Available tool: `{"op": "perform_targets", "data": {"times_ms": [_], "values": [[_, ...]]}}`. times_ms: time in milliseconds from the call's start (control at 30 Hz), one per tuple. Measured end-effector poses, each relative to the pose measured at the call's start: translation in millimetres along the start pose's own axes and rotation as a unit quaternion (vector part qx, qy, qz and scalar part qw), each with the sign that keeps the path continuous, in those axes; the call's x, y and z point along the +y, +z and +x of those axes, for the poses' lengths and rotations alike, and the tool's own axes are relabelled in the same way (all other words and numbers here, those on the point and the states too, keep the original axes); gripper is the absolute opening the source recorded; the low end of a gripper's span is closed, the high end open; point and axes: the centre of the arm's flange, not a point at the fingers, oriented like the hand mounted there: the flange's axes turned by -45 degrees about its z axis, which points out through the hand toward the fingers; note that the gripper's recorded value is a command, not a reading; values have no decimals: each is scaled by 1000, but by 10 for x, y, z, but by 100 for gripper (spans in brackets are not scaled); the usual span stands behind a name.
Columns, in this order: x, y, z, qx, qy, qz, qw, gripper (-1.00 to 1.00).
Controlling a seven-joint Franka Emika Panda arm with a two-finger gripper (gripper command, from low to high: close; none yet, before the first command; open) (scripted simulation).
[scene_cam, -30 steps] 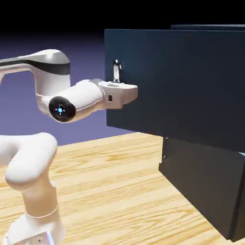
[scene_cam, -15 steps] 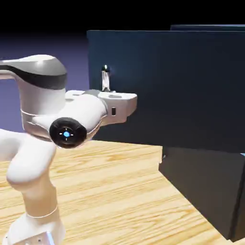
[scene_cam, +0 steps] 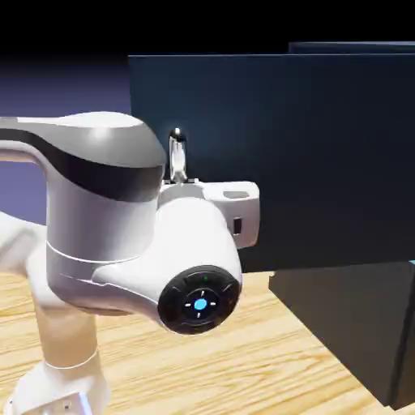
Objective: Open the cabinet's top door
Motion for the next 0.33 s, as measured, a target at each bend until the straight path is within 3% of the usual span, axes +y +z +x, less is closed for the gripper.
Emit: {"op": "perform_targets", "data": {"times_ms": [333], "values": [[291, -675, 0, 0, 0, 81, 997, -100]]}}
